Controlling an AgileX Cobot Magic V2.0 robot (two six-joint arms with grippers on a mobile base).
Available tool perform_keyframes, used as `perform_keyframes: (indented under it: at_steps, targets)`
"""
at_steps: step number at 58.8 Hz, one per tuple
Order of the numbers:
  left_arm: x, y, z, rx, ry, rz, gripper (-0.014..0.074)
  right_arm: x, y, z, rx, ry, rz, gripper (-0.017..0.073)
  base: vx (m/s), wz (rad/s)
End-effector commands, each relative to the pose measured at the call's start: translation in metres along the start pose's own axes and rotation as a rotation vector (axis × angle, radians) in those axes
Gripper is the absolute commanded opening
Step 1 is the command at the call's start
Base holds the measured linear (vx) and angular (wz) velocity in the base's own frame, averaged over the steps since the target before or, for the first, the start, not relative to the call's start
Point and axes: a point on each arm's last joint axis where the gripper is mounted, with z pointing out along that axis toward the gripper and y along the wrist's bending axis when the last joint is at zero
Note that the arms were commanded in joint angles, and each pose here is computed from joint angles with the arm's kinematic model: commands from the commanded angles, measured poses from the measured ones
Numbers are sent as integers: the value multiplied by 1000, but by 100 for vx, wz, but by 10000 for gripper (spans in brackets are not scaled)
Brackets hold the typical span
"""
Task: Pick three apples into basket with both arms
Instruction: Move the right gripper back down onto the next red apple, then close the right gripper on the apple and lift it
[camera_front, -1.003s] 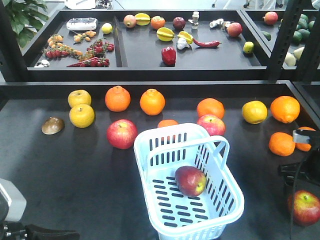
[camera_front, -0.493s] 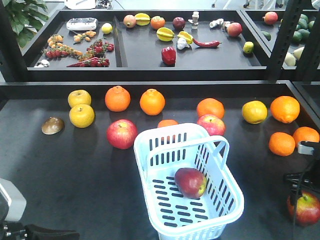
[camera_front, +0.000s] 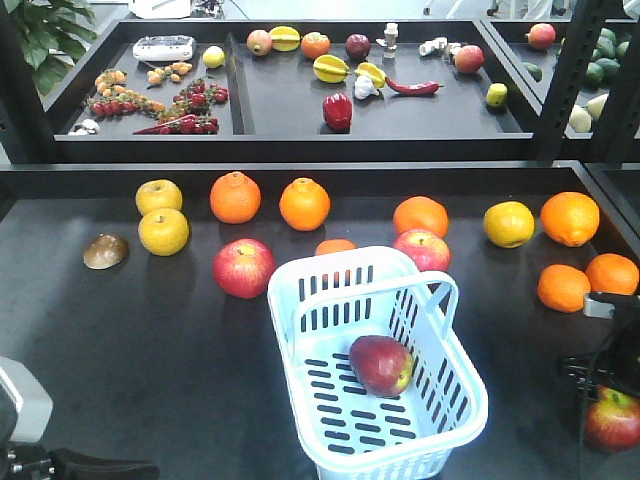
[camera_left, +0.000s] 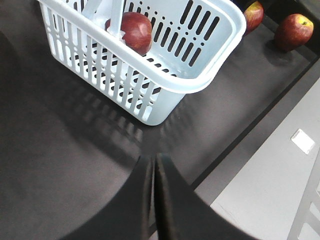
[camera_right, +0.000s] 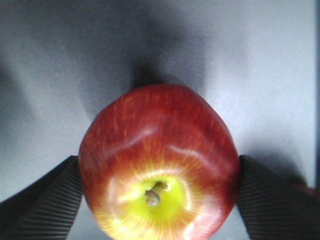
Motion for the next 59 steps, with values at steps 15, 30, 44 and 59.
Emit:
perform_keyframes:
  at_steps: [15,30,44,59]
  targets:
    - [-10,-1,-3,-5,-56,-25,-6,0,10,-65,-158,-221,-73,-3,0,0]
    - [-10,-1,-3,-7,-58,-25,-6,37,33,-147,-332,-395,-183,-8,0,0]
    - [-10,-1,-3,-8,-60,-25,-6,83,93,-198,-473,-477,-400,-5,0,0]
    - [-10,-1,-3,-10,-62,-25,-6,102,163,-201,-520,-514,-512,5,0,0]
